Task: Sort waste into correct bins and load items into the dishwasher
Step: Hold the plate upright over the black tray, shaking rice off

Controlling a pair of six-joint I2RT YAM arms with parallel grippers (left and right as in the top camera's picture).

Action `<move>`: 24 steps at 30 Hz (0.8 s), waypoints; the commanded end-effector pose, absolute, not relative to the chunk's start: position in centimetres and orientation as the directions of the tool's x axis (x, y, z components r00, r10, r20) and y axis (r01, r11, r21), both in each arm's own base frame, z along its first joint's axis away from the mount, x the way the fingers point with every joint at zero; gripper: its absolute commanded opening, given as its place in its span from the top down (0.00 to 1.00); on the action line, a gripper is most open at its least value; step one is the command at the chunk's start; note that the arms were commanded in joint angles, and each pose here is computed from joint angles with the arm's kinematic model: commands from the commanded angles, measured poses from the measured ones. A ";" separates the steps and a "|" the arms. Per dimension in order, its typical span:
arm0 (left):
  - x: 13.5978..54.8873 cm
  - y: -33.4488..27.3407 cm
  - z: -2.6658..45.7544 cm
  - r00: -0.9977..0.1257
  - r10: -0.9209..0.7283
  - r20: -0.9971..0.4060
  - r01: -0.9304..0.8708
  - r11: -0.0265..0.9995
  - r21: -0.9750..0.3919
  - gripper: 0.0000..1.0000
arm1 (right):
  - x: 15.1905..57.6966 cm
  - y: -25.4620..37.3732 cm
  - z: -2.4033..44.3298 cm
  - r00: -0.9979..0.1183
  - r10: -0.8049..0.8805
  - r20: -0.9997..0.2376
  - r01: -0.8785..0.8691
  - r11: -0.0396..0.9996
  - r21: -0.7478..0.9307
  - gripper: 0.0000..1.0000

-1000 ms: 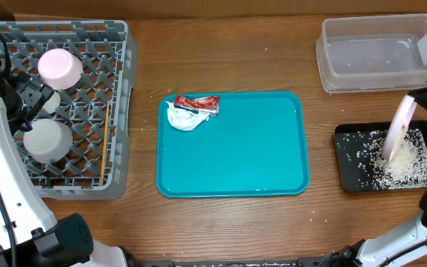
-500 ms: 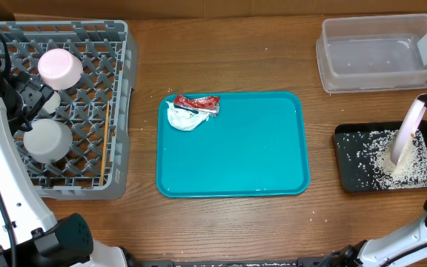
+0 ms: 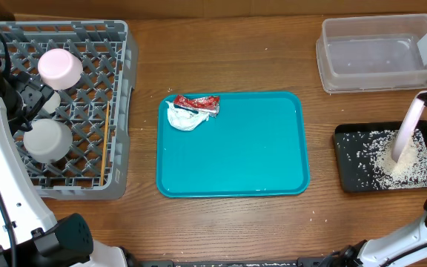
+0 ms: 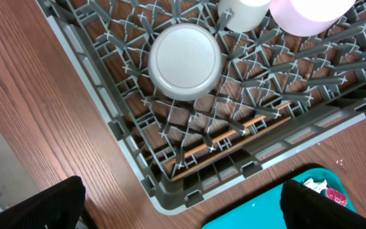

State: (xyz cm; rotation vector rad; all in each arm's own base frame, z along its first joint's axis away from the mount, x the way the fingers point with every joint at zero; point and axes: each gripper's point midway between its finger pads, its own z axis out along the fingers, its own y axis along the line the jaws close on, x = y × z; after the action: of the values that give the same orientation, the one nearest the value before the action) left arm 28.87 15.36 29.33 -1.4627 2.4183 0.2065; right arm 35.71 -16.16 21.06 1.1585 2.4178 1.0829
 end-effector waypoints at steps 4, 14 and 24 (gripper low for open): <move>29.0 15.5 29.2 -0.451 -0.830 -0.329 -0.875 0.484 -0.022 0.00 | 34.7 -17.5 20.2 -0.592 0.800 0.097 0.660 0.413 0.627 0.96; 29.0 15.5 29.2 -0.451 -0.830 -0.329 -0.875 0.484 -0.022 0.00 | 36.3 -14.7 23.6 -0.724 0.690 -0.005 0.393 0.418 0.819 0.96; 29.0 15.5 29.2 -0.451 -0.830 -0.329 -0.875 0.484 -0.022 0.00 | 35.4 -16.6 21.2 -0.625 0.775 0.090 0.598 0.402 0.694 0.96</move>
State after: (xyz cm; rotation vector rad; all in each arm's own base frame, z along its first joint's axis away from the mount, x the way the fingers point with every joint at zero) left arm 28.87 15.36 29.33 -1.4627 2.4183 0.2065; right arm 35.98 -16.22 21.20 1.1133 2.4133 1.0803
